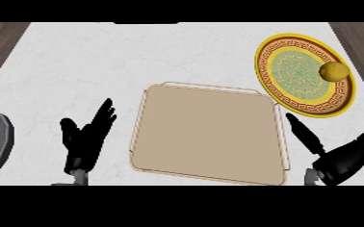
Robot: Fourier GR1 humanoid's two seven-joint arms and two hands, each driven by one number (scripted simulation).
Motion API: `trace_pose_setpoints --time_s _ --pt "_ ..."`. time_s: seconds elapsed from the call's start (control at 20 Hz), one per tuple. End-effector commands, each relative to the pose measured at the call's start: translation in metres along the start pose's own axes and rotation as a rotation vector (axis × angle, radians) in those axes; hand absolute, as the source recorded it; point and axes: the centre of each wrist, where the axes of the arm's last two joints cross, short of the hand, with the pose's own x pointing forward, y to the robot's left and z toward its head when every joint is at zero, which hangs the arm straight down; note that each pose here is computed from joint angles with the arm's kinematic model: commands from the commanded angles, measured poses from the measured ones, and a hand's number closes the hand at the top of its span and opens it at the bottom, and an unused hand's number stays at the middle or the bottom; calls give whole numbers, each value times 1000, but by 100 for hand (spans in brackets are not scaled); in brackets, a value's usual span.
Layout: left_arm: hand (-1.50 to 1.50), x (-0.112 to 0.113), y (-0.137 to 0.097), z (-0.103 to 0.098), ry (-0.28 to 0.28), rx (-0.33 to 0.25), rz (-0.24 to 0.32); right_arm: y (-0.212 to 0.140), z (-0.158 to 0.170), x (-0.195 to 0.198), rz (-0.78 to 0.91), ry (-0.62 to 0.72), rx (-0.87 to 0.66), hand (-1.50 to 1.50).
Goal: Pick the lemon from the tray and place it in the plate
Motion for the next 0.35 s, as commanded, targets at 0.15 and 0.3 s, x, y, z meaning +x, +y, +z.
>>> trace_pose_setpoints --time_s 0.15,0.3 --pt "0 -22 -6 -1 46 4 1 -11 44 -5 21 30 -6 -150" --pt "0 2 14 -3 30 -17 11 -5 53 0 30 30 -27 -150"
